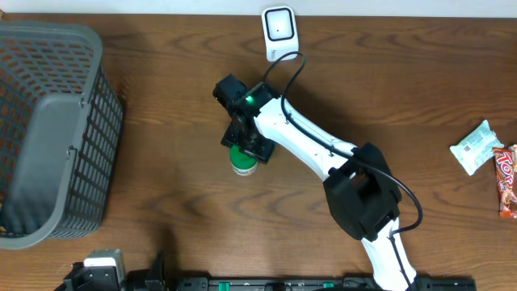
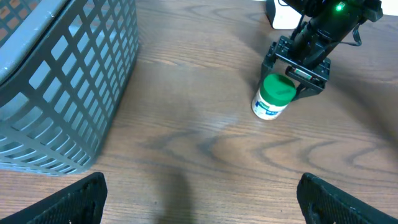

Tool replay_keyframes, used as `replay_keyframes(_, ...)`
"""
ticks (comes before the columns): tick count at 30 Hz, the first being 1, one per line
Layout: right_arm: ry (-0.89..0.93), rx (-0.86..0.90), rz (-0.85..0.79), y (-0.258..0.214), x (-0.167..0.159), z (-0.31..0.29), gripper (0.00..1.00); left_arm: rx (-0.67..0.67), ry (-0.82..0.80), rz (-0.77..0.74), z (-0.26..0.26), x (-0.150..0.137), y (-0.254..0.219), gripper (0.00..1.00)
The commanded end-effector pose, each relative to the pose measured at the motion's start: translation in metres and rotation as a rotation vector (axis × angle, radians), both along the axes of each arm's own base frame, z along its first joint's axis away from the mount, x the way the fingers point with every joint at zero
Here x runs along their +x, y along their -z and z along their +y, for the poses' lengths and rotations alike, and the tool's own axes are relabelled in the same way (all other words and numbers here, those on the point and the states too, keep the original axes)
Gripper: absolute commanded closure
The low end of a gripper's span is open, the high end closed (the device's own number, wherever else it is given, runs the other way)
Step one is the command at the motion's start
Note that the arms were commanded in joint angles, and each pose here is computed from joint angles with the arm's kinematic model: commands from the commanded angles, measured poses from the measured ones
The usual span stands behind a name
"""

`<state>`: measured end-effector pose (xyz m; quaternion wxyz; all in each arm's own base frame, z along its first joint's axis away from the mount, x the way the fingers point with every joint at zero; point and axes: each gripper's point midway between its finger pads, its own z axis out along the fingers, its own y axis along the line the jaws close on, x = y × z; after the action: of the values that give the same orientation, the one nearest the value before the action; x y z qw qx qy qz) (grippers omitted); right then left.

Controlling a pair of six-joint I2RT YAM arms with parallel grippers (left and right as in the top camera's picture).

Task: Scan the item barcode

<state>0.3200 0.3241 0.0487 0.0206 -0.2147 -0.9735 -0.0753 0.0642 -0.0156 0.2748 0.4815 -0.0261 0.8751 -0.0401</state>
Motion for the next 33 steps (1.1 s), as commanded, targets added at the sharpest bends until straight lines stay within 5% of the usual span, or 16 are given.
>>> replay_keyframes(1,-0.091,-0.011,-0.008,0.004,-0.002,-0.001,0.31,0.010,0.013,-0.010,-0.001,-0.001,-0.002,0.02)
replay_keyframes(4,-0.245,-0.009,-0.032,0.004,-0.002,-0.001,0.35,0.010,0.013,-0.010,-0.001,-0.001,-0.002,0.02)
replay_keyframes(10,-0.838,-0.008,-0.105,0.004,-0.002,-0.007,0.38,0.010,0.013,-0.010,-0.001,-0.001,-0.002,0.02)
replay_keyframes(14,-1.207,-0.008,-0.118,0.003,-0.009,-0.013,0.30,0.010,0.013,-0.010,-0.001,-0.001,-0.002,0.02)
replay_keyframes(16,-1.277,-0.024,-0.142,-0.007,-0.004,-0.013,0.14,0.010,0.013,-0.010,-0.001,-0.001,-0.002,0.02)
replay_keyframes(19,-1.271,-0.033,-0.194,-0.028,0.007,-0.006,0.01,0.010,0.013,-0.010,-0.001,-0.001,-0.002,0.02)
replay_keyframes(24,-1.128,-0.018,-0.272,-0.081,0.020,0.006,0.01,0.010,0.013,-0.010,-0.001,-0.001,-0.002,0.02)
replay_keyframes(33,-0.309,-0.024,-0.111,-0.100,0.013,-0.011,0.01,0.010,0.013,-0.010,-0.001,-0.001,-0.002,0.02)
